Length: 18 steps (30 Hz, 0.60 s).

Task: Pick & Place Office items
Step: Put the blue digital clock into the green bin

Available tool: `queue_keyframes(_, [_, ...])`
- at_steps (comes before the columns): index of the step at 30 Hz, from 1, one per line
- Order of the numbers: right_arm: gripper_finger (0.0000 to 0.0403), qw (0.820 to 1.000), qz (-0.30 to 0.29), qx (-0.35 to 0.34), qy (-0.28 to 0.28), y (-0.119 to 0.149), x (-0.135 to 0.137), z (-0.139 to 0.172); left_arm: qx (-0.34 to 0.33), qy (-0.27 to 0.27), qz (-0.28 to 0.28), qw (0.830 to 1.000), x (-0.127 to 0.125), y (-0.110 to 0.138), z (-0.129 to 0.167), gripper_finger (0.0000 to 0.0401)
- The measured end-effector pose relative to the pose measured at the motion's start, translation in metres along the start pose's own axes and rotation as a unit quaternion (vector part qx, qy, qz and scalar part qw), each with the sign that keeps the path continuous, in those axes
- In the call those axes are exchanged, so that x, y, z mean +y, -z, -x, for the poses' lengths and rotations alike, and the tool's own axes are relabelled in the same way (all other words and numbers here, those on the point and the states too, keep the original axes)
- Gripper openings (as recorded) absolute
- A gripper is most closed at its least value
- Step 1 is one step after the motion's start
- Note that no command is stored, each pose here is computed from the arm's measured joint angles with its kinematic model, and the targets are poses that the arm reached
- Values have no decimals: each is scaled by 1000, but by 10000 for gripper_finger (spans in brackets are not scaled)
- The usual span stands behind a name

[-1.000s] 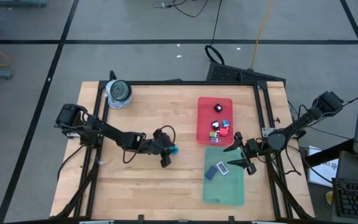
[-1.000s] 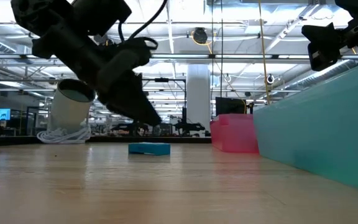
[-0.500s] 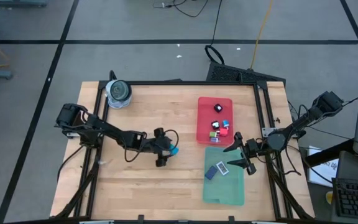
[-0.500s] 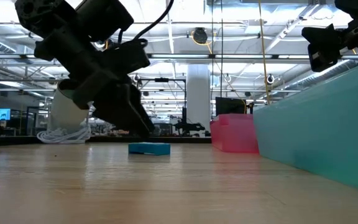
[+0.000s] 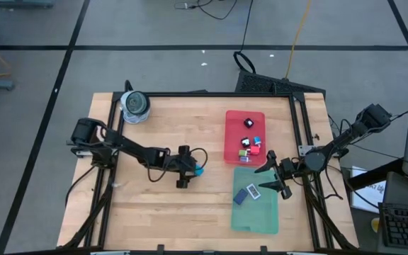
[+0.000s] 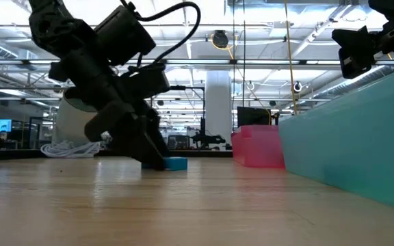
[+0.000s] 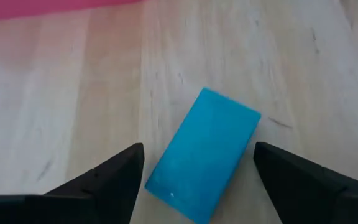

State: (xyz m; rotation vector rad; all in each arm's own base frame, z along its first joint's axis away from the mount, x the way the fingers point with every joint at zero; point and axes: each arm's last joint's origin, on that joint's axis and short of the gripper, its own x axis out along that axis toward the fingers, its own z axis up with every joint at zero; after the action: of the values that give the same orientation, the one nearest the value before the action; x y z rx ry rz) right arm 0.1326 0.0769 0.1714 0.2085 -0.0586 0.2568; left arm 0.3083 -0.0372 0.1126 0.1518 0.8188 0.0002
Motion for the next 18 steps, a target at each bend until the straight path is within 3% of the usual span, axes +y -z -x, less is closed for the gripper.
queue_keyframes(5, [242,1000,-1,-2,-1,-1,0,0,-5,21,22,1000,-2,6,-16,299])
queue_keyframes(10, [242,1000,-1,-3,-1,-1,0,0,4,19,98,995,-3,10,-22,286])
queue_keyframes(18, [242,1000,-1,-2,-1,-1,0,0,6,-41,189,981,-1,12,-22,254])
